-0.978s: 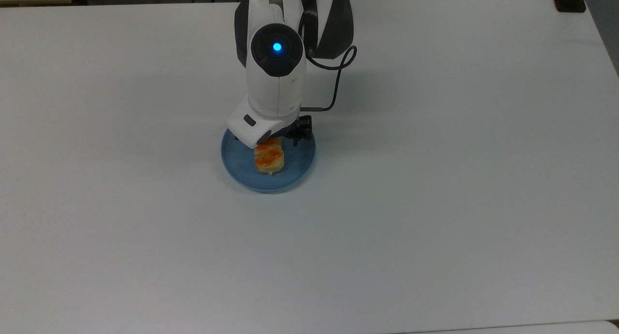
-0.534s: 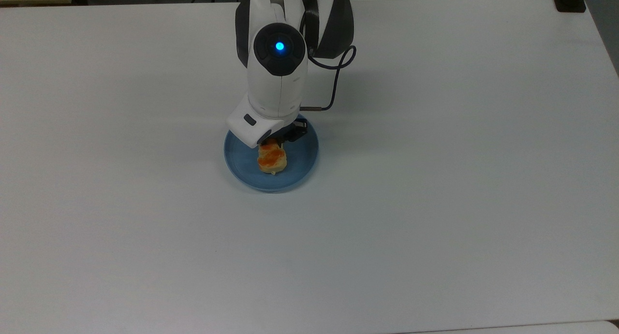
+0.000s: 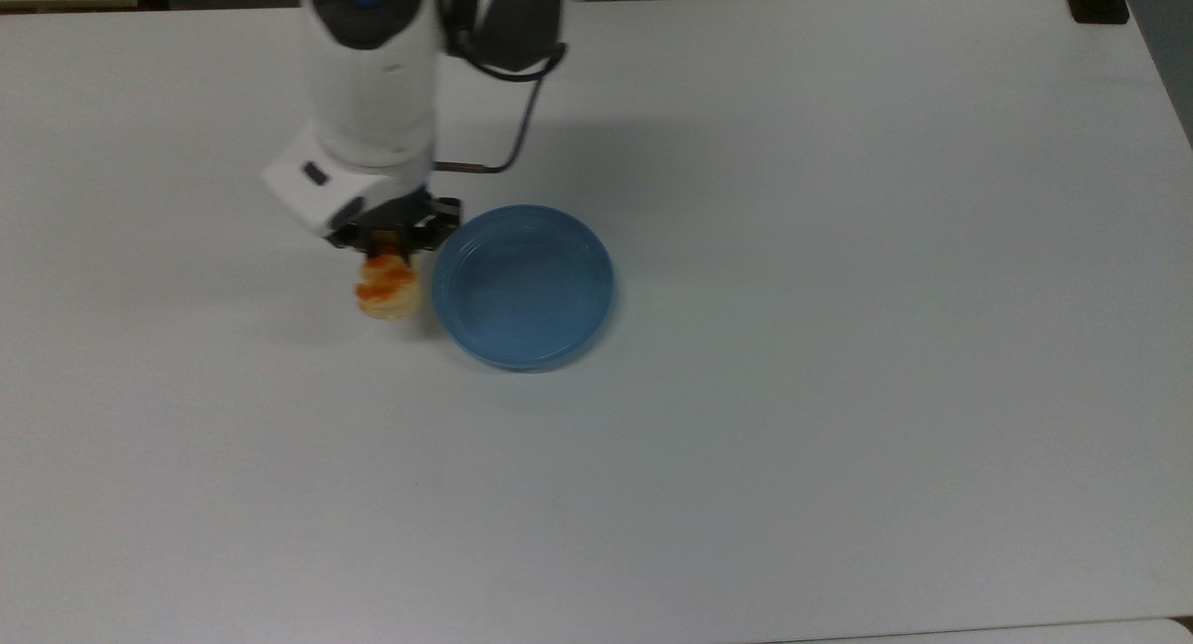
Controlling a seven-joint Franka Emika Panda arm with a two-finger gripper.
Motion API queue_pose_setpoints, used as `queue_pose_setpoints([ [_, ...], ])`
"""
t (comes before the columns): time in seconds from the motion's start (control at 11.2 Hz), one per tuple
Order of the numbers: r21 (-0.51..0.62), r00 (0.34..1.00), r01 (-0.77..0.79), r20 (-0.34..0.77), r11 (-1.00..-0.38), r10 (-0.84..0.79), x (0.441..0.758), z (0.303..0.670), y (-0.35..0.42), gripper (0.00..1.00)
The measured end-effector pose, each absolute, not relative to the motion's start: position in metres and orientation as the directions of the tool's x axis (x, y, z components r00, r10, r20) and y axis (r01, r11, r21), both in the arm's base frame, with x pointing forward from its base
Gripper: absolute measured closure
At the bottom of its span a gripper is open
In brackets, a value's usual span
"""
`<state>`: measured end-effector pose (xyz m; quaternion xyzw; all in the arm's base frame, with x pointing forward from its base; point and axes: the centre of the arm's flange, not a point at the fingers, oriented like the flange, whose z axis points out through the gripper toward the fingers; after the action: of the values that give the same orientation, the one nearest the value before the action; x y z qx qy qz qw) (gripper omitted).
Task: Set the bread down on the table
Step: 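Carry the bread roll off the plate and lower it onto the table, then open the gripper and lift it away from the bread roll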
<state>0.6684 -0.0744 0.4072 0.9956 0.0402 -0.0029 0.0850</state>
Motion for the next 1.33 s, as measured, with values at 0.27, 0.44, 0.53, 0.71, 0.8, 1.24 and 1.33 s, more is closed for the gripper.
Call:
queue_pose_setpoints([
  [0.27, 0.185, 0.999, 0.043, -0.006, -0.982, 0.042, 0.665, 0.378, -0.151, 0.60],
  [0.44, 0.191, 0.999, 0.048, -0.017, -0.980, 0.045, 0.671, 0.335, -0.158, 0.57],
  [0.53, 0.195, 0.999, 0.052, -0.012, -0.979, 0.051, 0.674, 0.321, -0.158, 0.57],
  [0.71, 0.198, 0.999, 0.050, -0.004, -0.979, 0.051, 0.676, 0.322, -0.158, 0.35],
  [0.8, 0.200, 0.999, 0.045, 0.005, -0.979, 0.047, 0.677, 0.327, -0.159, 0.22],
  [1.24, 0.141, 0.981, -0.181, 0.094, -0.973, -0.169, 0.648, 0.492, -0.110, 0.00],
  [1.33, 0.123, 0.983, -0.176, 0.069, -0.977, -0.169, 0.634, 0.521, -0.078, 0.00],
])
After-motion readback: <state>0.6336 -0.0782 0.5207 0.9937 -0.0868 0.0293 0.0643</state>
